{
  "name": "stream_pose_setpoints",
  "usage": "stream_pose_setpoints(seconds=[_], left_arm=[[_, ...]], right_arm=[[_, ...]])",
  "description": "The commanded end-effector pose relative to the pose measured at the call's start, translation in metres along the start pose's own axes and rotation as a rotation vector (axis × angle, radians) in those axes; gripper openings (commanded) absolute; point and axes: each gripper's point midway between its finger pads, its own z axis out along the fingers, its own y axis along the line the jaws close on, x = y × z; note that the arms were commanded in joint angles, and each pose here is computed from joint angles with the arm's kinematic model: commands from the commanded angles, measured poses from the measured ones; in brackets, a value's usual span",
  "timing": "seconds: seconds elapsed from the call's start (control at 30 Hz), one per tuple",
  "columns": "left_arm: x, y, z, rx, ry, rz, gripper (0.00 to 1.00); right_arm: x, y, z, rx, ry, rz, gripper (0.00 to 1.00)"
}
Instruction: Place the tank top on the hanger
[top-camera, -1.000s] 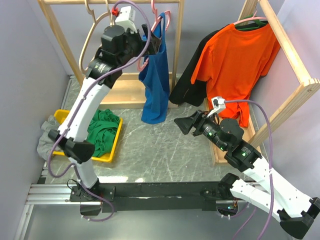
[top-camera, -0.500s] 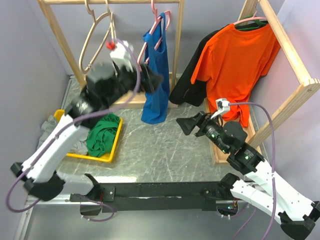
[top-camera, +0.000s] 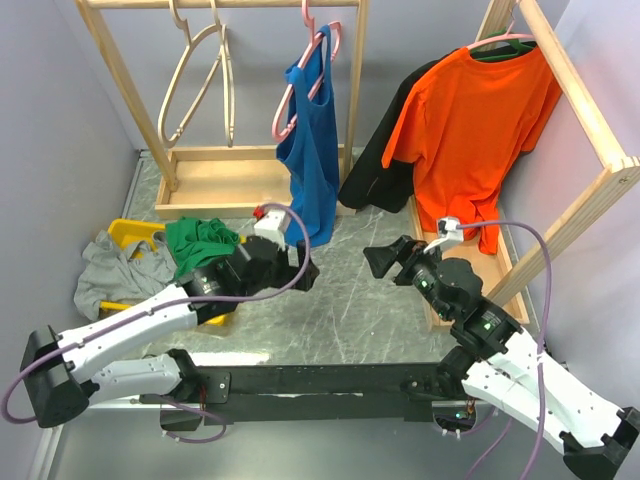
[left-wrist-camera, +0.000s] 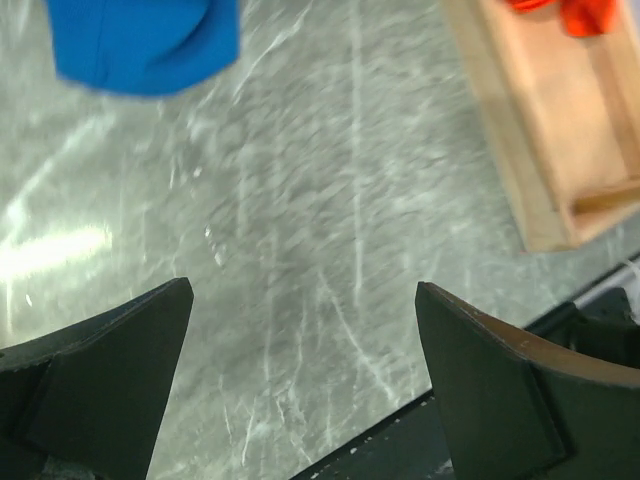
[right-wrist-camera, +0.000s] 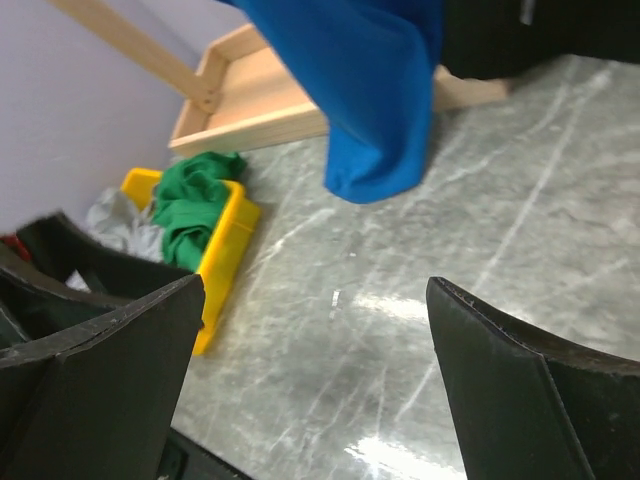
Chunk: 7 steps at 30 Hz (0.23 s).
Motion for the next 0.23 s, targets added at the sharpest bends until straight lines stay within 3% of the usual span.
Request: stream_pose_setpoints(seconds=[0.0, 0.2], left_arm=[[-0.02, -0.005, -0.003, 0.031, -0.142, -0.147, 0.99], [-0.025, 0.008, -0.003, -0.03, -0.182, -0.147, 1.0]], right_arm=[[-0.003, -0.018, 0.003, 0.082, -0.058, 0.065, 1.0], [0.003, -0.031, 0.001, 0.123, -0.065, 0.051, 1.0]])
